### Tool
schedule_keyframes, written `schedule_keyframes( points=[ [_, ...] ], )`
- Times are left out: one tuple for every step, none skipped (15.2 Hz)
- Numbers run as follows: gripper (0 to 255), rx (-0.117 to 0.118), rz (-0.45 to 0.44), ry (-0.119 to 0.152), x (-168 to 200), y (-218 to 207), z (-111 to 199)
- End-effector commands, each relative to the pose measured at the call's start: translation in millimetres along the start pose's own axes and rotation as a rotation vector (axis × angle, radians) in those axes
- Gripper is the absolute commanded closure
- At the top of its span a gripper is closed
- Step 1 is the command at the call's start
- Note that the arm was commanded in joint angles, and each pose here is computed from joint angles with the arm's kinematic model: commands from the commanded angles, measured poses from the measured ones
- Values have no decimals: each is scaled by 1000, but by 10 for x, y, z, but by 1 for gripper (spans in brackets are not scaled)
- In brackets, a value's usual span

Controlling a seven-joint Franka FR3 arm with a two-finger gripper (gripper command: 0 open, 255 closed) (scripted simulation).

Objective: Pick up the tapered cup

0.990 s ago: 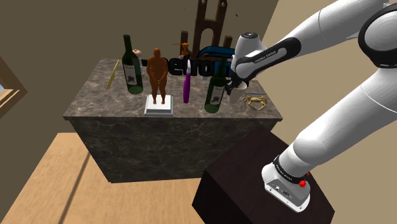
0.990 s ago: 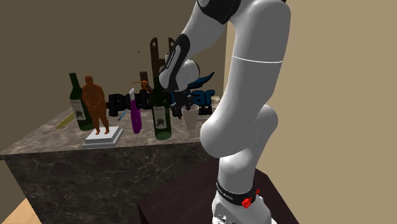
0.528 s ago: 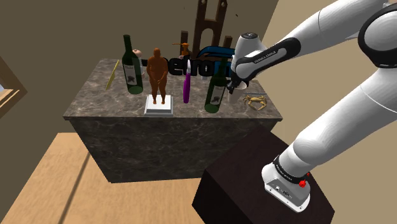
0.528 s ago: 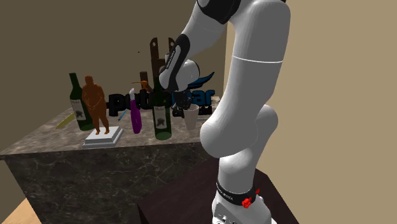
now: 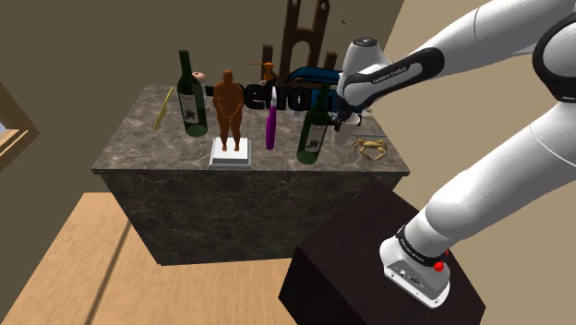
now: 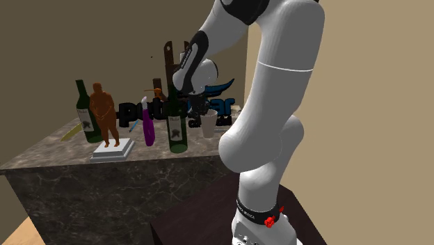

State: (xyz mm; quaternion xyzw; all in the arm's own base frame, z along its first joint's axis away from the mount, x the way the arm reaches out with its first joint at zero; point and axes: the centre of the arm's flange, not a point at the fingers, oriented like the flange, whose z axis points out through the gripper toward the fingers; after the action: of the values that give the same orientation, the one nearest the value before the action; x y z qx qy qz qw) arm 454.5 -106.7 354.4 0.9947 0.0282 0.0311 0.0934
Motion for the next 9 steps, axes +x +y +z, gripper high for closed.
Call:
schedule_keyframes(
  points=[
    [255, 0, 0, 0, 6, 23, -108],
    [255, 0, 0, 0, 9, 32, -160],
    [255, 0, 0, 0, 12, 42, -211],
    [255, 0, 0, 0, 15, 52, -263],
    [255, 0, 0, 0, 18, 62, -315],
    [255, 0, 0, 0, 21, 72, -367],
    [255, 0, 0, 0, 24, 82, -419],
    [255, 0, 0, 0, 27, 92, -470],
    [255, 0, 0, 0, 30, 102, -522]
  ],
)
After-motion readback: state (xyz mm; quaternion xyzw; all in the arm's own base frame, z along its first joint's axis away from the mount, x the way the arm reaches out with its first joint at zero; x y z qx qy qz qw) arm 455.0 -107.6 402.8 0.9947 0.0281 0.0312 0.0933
